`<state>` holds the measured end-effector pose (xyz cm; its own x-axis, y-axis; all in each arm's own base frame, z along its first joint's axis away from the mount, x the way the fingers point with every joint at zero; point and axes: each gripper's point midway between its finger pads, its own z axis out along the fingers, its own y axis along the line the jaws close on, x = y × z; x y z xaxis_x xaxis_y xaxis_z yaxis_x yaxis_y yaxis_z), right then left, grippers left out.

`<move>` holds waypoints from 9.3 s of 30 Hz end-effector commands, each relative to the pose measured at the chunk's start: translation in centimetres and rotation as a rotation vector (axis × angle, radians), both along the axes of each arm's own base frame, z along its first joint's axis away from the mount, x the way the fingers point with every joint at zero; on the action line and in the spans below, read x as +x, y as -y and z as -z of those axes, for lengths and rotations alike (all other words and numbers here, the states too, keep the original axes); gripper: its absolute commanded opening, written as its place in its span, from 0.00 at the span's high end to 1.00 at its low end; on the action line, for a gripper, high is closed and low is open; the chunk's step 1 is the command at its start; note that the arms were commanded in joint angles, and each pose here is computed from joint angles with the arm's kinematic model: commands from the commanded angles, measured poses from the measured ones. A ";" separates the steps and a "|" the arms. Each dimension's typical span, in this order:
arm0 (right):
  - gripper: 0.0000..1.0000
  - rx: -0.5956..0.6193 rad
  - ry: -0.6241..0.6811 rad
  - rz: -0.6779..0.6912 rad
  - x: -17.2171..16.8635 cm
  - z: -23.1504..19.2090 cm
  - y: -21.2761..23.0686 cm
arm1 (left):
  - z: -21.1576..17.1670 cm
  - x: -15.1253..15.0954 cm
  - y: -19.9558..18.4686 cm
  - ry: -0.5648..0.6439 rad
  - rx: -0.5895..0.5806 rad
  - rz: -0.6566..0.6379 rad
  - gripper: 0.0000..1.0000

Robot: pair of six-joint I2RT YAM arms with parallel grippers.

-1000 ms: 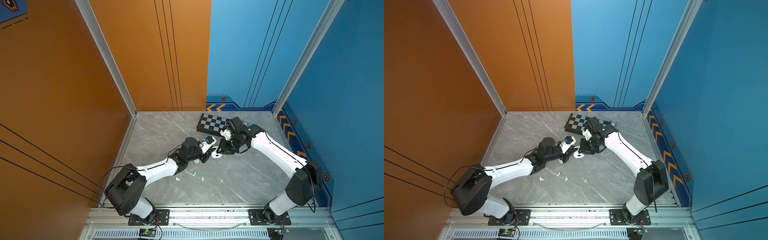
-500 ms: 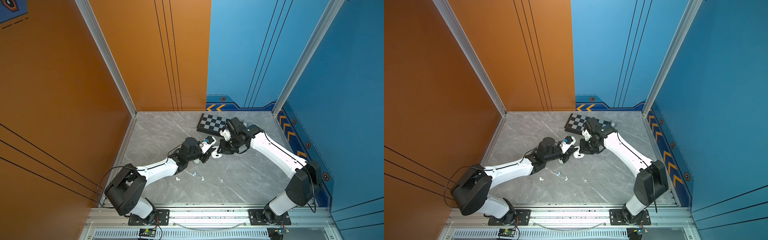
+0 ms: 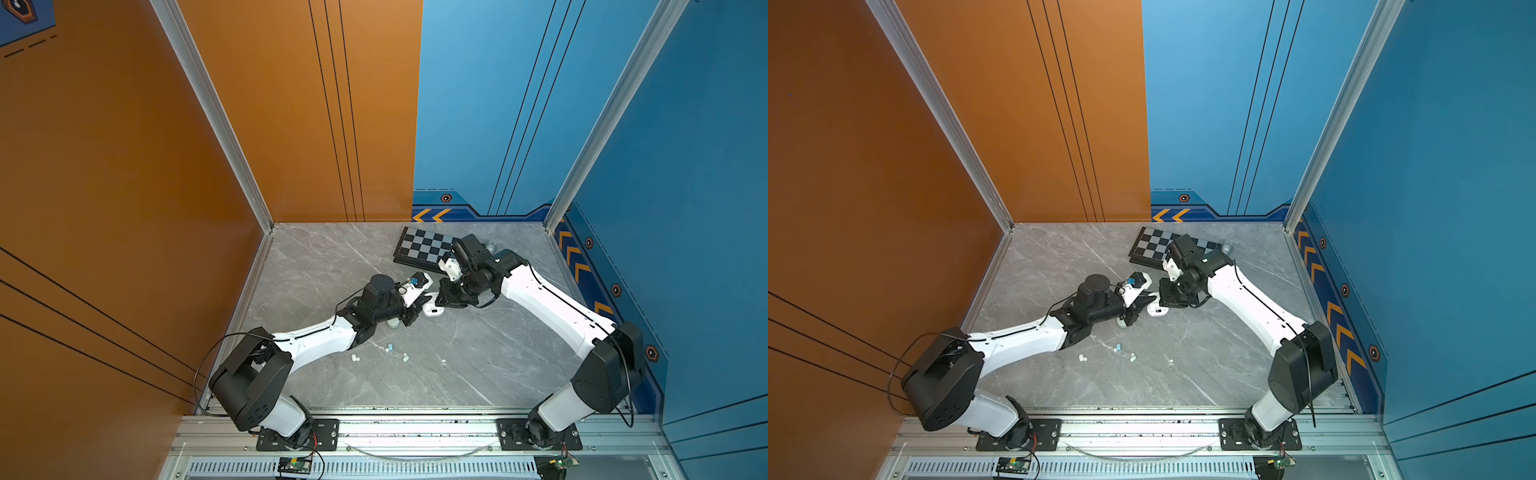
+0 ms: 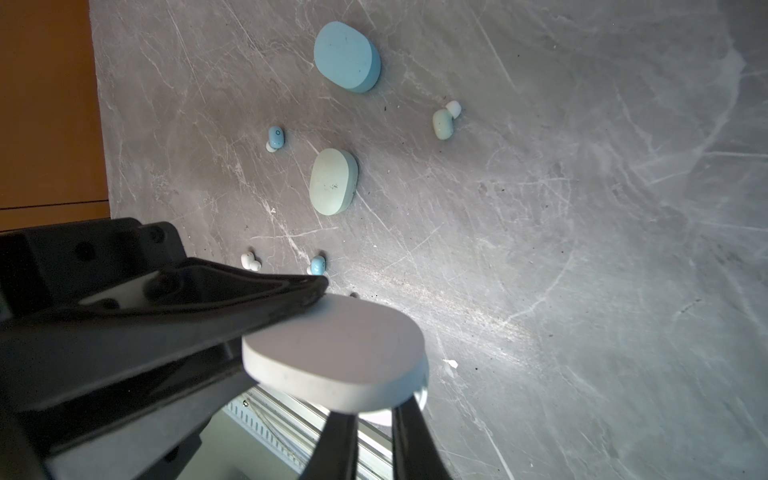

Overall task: Insert the wireless bluetooth earbuds into the charging case
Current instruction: 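Press the earbud down into the case slot while the left gripper holds the case, then open the right gripper and draw it back from the case, then move the right gripper over another white earbud on the table, then lower the right gripper and close it on the white earbud, then lift the earbud and carry it to the case while the left gripper raises the case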

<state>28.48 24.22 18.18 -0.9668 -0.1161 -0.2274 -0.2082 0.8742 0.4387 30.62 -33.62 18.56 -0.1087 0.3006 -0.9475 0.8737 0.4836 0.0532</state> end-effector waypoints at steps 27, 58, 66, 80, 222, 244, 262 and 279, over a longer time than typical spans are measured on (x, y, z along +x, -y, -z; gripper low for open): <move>0.72 0.079 0.151 0.040 1.1 -5.7 0.3 | -5.6 2.4 -1.8 0.275 0.048 -0.133 1.00; 0.62 0.130 0.281 0.084 4.0 -7.8 -0.3 | -9.4 1.2 -0.1 0.338 -0.018 -0.058 1.00; 0.67 0.103 0.344 0.104 4.8 -8.4 0.3 | -9.8 0.8 0.4 0.303 -0.056 -0.034 1.00; 0.72 0.102 0.385 0.101 4.9 -9.2 0.2 | -10.0 1.1 0.6 0.251 -0.095 -0.038 1.00; 0.65 -0.191 0.616 -0.861 -6.1 13.3 -21.1 | -8.8 -3.1 -27.1 0.235 0.095 -0.974 1.00; 0.64 -0.021 0.549 -0.736 -4.1 9.6 -21.3 | -9.7 -3.8 -27.6 0.259 0.104 -0.960 1.00; 0.62 -0.140 0.532 -0.814 -5.8 15.2 -22.5 | -9.3 -4.0 -28.0 0.257 0.123 -0.970 1.00; 0.74 -0.161 0.515 -0.849 -6.5 16.4 -22.4 | -9.5 -3.9 -27.9 0.260 0.127 -0.966 1.00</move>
